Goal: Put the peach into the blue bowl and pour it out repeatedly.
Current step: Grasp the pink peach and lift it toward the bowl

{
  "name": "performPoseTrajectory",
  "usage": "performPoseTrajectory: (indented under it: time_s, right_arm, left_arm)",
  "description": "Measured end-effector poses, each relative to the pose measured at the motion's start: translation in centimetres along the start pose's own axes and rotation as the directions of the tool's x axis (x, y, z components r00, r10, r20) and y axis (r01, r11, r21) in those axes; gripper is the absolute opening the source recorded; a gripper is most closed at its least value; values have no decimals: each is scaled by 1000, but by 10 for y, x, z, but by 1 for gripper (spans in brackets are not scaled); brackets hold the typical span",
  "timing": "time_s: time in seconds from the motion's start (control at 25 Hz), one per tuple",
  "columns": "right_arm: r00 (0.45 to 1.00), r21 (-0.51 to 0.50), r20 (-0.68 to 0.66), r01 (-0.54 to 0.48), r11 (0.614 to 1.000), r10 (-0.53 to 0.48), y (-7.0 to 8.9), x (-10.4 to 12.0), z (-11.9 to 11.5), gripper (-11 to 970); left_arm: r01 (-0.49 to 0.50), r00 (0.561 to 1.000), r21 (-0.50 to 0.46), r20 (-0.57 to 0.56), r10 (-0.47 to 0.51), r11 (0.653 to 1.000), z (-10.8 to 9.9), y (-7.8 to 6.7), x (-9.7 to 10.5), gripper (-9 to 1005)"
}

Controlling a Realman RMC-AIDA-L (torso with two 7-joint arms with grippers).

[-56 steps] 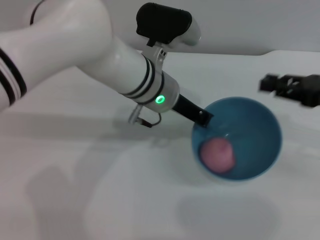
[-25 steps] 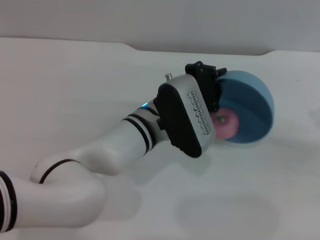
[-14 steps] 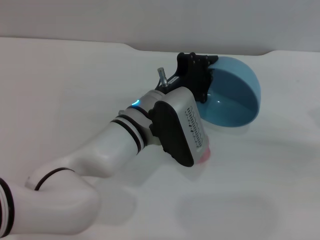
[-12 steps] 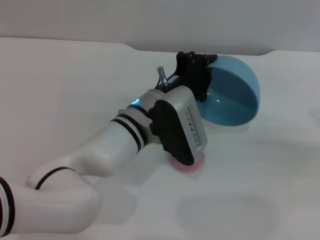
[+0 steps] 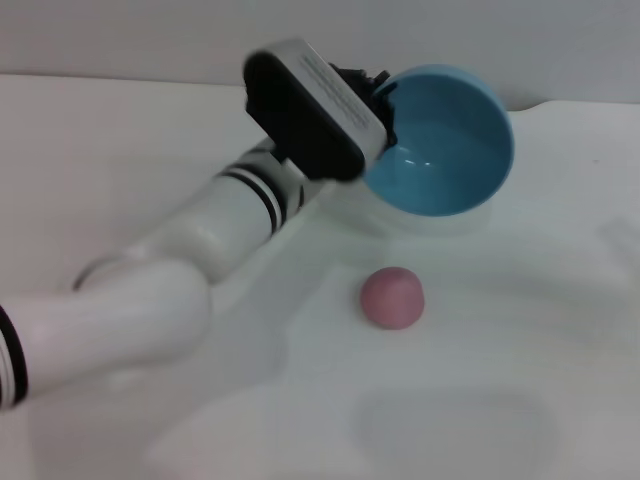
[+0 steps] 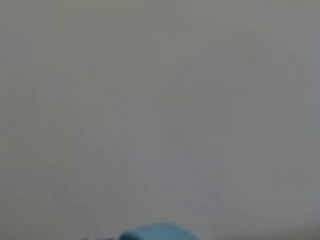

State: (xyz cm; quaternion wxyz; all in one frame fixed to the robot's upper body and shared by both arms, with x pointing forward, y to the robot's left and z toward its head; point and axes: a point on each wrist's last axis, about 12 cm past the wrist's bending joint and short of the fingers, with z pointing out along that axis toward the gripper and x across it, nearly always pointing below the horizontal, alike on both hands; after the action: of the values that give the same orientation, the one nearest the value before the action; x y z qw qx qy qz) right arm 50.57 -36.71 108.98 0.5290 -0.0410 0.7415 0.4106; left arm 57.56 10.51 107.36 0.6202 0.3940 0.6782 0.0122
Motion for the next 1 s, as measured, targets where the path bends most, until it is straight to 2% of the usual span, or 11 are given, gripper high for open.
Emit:
performPoseTrajectory:
  time_s: [0.08,0.16,0.28,0.4,0.48,0.52,0.56,0.72,0.84,1.0]
  right_arm:
    - [999,-27,-22,36,999,-36,3,4,8,361]
    - [998,-62,-46,28,998,-31,6,8,22,361]
    - [995,-91,-100,17,996,-26,9,13,42,361]
    - [983,-98,-171,44,994,-60,11,15,61,361]
    - [970,-120,-225,62,991,-88,15,17,74,361]
    - [963,-131,-250,68,989,-100,17,18,80,361]
    - [957,-139,-268,75,988,-110,18,19,84,361]
    - [927,-170,-341,103,980,-156,23,25,96,370]
    - [901,-207,-387,121,971,-194,28,29,103,395]
    - [845,-262,-466,151,953,-262,36,35,116,429]
  left_arm:
    - [97,993,53,-70,-93,994,5,9,2,-1]
    - [189,975,100,-138,-174,977,9,19,4,0]
    - [369,912,192,-262,-315,909,12,38,4,0]
    - [494,849,254,-346,-399,831,13,58,-2,0]
    - [549,815,252,-374,-443,797,11,73,-3,0]
    - [549,815,252,-374,-443,797,11,73,-3,0]
    - [594,777,217,-405,-482,775,7,92,1,0]
    - [626,720,131,-474,-506,769,-4,119,10,0]
    - [628,668,17,-524,-528,778,-15,142,19,-1]
    - [625,605,-76,-581,-544,777,-32,160,22,-1]
